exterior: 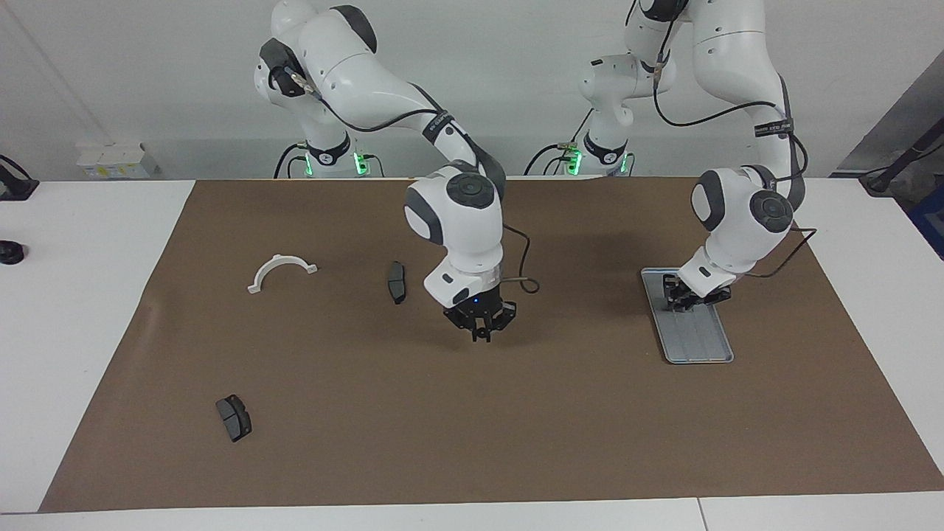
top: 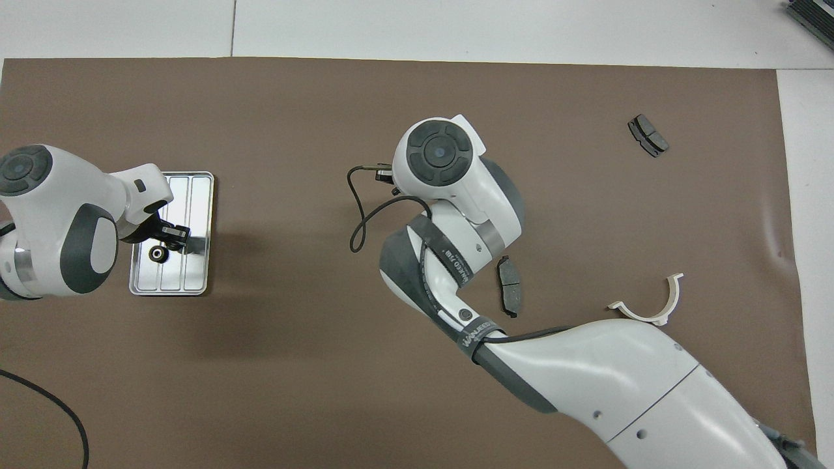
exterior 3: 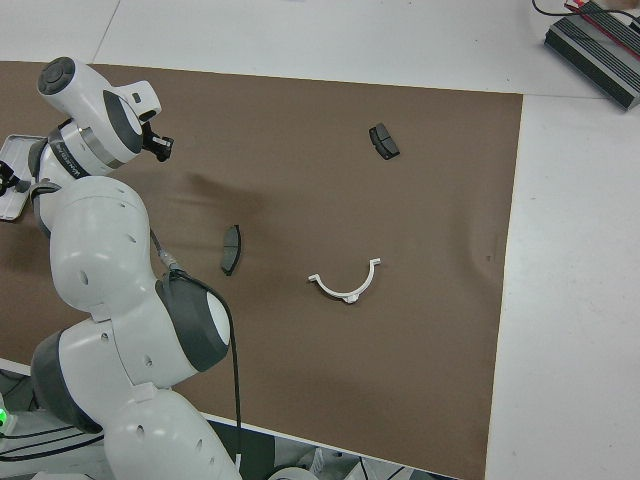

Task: Pick bearing gear from pile to tray

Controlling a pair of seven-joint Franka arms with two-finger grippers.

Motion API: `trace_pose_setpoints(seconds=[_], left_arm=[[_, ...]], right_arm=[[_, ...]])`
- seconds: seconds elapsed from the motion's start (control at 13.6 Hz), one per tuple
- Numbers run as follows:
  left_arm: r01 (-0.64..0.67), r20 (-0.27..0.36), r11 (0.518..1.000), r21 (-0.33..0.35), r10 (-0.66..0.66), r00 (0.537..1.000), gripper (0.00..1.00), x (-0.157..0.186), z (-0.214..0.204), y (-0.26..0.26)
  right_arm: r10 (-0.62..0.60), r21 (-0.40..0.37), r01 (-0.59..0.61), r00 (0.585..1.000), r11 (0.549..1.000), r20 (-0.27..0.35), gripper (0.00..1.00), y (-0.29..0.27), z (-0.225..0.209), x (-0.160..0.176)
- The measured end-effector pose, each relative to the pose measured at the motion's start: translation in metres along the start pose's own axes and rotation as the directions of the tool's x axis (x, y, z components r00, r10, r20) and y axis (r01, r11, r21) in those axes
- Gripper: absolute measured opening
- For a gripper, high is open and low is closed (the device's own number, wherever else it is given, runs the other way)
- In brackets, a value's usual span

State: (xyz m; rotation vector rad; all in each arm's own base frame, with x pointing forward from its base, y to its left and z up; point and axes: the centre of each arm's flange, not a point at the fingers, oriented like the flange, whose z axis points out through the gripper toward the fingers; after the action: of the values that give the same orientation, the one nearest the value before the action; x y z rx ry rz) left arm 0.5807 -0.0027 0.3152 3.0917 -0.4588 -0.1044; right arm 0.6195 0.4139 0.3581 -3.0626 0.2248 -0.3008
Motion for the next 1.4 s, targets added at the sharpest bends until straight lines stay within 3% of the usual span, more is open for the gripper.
trace_pose_setpoints(seconds=[0.22, 0.52, 0.81, 0.96, 1.18, 1.4], left_arm=[[-0.005, 0.014, 1.0, -0.003, 0.005, 1.0, 0.35, -0.008, 0.004, 0.008], [0.005, 0.024, 1.0, -0.004, -0.005, 1.0, 0.38, -0.017, 0.005, 0.011], [0.003, 0.008, 1.0, 0.002, -0.003, 1.0, 0.79, -0.016, -0.003, 0.014], [0.009, -0.017, 1.0, 0.008, -0.009, 1.0, 0.96, -0.009, -0.013, 0.015], [0.067, -0.066, 0.998, 0.016, -0.066, 0.996, 0.95, 0.011, -0.034, 0.042], [0.127, -0.113, 0.992, 0.007, -0.126, 0.986, 0.93, 0.032, -0.052, 0.091]], right_arm=[[-0.001, -0.007, 0.001, 1.0, 1.0, -0.026, 0.23, -0.034, 0.01, -0.042], [-0.041, -0.01, 0.041, 0.999, 0.999, -0.007, 0.23, -0.049, 0.034, -0.083], [-0.069, 0.006, 0.069, 0.998, 0.998, -0.001, 0.23, -0.046, 0.05, -0.106], [-0.069, 0.009, 0.069, 0.998, 0.998, -0.008, 0.4, -0.045, 0.044, -0.105], [-0.057, 0.018, 0.058, 0.998, 0.998, -0.034, 0.7, -0.042, 0.021, -0.095], [0.0, 0.013, 0.001, 0.997, 1.0, -0.078, 1.0, -0.015, -0.025, -0.061]])
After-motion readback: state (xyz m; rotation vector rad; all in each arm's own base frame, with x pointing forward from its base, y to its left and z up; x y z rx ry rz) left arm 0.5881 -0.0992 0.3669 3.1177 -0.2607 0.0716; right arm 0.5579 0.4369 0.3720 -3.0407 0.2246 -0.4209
